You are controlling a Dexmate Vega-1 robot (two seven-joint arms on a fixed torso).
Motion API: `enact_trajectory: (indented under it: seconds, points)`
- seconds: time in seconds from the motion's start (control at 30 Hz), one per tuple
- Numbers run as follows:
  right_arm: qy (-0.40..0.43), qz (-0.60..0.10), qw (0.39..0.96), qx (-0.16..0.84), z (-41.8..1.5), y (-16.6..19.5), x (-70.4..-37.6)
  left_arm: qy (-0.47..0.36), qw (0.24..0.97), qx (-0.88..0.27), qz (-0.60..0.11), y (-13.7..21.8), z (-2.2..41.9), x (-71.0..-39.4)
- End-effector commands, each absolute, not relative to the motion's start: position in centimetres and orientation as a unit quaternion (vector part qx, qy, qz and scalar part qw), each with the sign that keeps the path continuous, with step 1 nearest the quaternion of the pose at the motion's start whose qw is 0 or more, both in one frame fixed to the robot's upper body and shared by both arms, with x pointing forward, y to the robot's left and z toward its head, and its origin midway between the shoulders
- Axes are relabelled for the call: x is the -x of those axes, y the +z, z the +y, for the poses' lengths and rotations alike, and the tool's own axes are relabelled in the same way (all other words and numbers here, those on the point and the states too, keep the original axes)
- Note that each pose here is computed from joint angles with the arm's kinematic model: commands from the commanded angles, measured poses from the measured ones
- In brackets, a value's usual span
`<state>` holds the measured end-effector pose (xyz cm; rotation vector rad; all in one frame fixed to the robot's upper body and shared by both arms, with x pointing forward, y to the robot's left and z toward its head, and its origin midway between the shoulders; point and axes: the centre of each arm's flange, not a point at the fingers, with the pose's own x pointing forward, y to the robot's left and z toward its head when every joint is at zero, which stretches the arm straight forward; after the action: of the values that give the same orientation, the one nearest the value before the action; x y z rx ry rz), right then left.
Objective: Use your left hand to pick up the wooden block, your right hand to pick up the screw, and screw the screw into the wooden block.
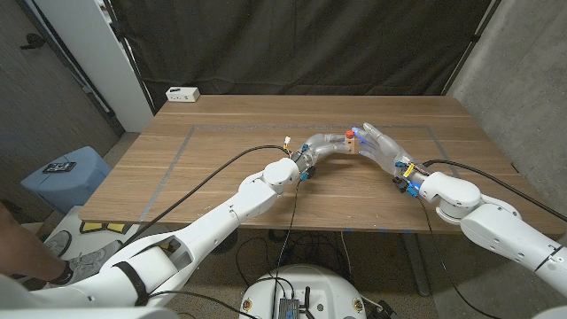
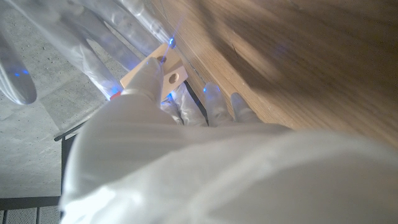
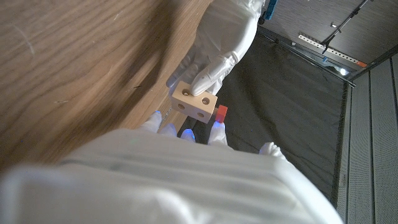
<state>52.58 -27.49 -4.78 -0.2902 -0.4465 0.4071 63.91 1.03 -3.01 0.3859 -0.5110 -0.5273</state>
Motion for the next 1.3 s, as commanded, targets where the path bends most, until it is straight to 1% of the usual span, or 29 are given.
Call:
enact_trajectory:
  seconds: [0.03, 1.3]
  points:
    - [0.197, -0.217, 0.945, 0.146, -27.6, -4.8, -51.9, -0.256, 0.914, -0.189, -0.250, -2.8, 1.1, -63.9]
    - [0.208, -0.211, 0.941, 0.161, -27.7, -5.1, -50.2, -0.257, 0.913, -0.192, -0.250, -3.0, 1.0, -63.4]
